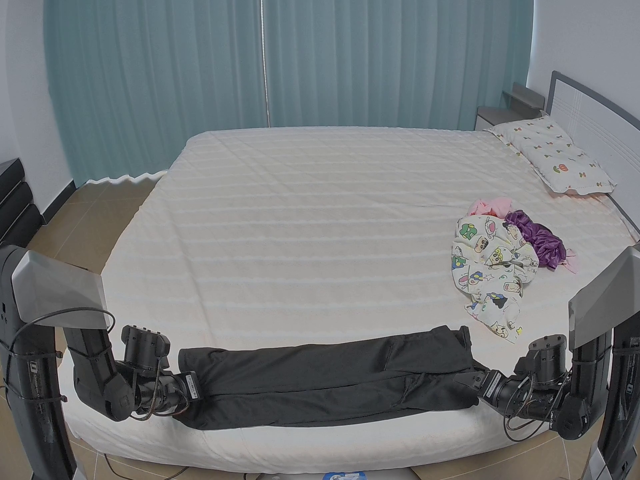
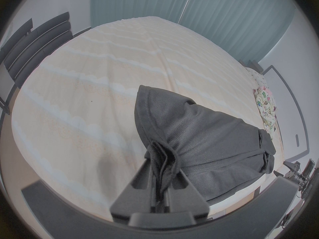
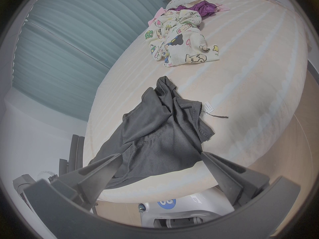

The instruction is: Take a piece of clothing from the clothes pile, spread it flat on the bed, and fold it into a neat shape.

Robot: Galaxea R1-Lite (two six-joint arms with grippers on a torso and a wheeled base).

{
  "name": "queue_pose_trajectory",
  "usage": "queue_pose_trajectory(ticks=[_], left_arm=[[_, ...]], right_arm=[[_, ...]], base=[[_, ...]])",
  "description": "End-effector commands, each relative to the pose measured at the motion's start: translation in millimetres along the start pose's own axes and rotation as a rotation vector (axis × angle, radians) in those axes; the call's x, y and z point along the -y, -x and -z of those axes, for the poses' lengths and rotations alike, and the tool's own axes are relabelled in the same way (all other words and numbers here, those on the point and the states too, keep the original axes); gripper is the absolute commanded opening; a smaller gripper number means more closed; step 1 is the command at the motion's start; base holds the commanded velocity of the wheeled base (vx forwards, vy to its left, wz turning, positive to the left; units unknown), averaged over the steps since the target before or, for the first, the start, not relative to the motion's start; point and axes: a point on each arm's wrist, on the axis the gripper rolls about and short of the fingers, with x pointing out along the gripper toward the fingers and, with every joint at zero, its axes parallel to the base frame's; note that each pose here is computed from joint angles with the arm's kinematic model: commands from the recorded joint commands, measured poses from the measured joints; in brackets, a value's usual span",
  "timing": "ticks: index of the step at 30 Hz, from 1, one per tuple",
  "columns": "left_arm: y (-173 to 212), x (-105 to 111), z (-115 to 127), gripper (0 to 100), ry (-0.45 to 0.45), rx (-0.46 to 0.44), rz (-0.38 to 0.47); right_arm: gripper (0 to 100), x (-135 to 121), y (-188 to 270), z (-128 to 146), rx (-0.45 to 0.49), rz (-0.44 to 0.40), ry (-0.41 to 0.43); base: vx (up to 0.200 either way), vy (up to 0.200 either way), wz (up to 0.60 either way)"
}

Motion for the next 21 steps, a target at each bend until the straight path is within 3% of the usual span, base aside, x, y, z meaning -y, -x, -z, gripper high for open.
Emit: queue_pose_trajectory(ticks=[1, 10, 16, 21], left_arm=[[0.2, -0.4, -3.5, 0, 0.008, 0.014, 0.002], [-1.6, 0.4, -7.3, 0, 0.05, 0.028, 0.006], [-2.3, 0.7, -8.1, 0, 0.067, 0.031, 0.006], [-1.7, -0.1, -9.2, 0, 0.072, 0.035, 0.006]], right_arm=[[100, -0.2, 1.7, 0.2, 0.005, -0.006, 0.002], [100, 0.2, 2.0, 1.0, 0.001, -0.003, 0.002], [100, -0.7, 1.9, 2.0, -0.003, -0.006, 0.006], [100, -0.7, 1.9, 2.0, -0.002, -0.005, 0.006]], base=[[0.0, 0.0, 0.0], [0.0, 0.0, 0.0], [-0.2, 0.0, 0.0], [0.0, 0.0, 0.0]])
